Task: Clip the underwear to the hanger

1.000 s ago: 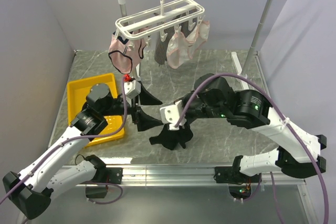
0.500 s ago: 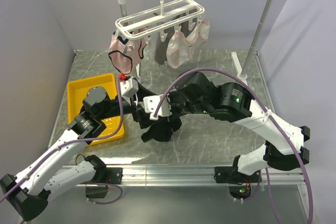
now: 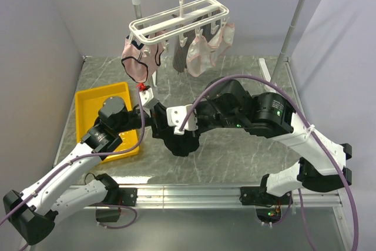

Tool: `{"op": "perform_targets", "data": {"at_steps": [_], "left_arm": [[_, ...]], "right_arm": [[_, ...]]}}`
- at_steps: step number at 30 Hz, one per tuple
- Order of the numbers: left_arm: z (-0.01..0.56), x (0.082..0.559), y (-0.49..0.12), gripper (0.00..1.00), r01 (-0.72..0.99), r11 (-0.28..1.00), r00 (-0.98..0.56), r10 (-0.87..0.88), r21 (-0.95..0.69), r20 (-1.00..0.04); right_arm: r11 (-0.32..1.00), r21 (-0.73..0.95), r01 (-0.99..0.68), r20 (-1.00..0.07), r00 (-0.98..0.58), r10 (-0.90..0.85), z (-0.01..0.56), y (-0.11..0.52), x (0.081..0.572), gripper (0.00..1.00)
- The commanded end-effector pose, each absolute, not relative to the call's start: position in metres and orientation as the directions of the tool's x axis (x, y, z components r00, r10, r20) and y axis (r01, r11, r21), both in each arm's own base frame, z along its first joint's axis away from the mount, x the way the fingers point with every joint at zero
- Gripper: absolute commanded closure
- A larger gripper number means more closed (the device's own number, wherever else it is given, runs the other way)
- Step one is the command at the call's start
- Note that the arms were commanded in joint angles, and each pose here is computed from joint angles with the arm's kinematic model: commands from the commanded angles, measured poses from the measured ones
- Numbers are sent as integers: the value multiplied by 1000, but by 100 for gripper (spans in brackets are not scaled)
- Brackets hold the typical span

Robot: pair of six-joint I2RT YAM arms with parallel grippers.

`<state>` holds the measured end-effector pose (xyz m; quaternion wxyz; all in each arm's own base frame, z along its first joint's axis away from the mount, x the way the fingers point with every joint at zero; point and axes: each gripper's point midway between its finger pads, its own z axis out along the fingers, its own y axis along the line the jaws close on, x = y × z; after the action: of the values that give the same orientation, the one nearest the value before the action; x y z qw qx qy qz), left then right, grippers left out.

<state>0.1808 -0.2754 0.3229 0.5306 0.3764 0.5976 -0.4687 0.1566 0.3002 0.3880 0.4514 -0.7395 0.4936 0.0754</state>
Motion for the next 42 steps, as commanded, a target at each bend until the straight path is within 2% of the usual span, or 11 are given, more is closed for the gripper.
{"op": "perform_targets", "data": {"at_steps": [1,3,4,6,7,10,11,18,24,32,42], "left_arm": [[352,160,-276,100,982,172,-58,-105,-75,-993],[354,152,-279,100,991,117,-57,-88,-67,-994],[355,150,-279,100,992,108,-60,-84,-69,-995],[352,147,-279,100,992,90,-81,-64,-87,-995],[352,147,-280,100,992,88,-90,-59,-95,-994],[349,152,-281,100,985,107,-131,-30,-134,-991],[351,157,-283,100,983,119,-138,-32,-141,-990],[347,160,-285,100,986,116,-124,15,-122,-992],[339,167,-283,100,989,135,-71,62,-62,-996],[348,174,-287,100,977,166,-137,16,-132,-990],[363,184,-295,100,947,192,-250,-55,-256,-967]], "right_arm": [[-79,-603,-794,-591,511,-624,391,298,151,100],[-37,-619,-784,-615,514,-598,395,298,154,100],[-20,-608,-793,-616,488,-619,381,297,162,93],[38,-588,-808,-664,455,-593,383,297,170,67],[76,-563,-823,-686,415,-598,381,291,181,43],[93,-468,-879,-768,352,-535,380,291,180,15],[103,-454,-885,-783,342,-519,383,288,181,12],[103,-328,-939,-893,273,-357,382,299,154,6],[-46,-243,-969,-904,243,-353,380,299,122,6],[193,-81,-978,-946,14,-324,374,309,149,1],[406,-168,-899,-952,41,-303,373,312,176,1]]}}
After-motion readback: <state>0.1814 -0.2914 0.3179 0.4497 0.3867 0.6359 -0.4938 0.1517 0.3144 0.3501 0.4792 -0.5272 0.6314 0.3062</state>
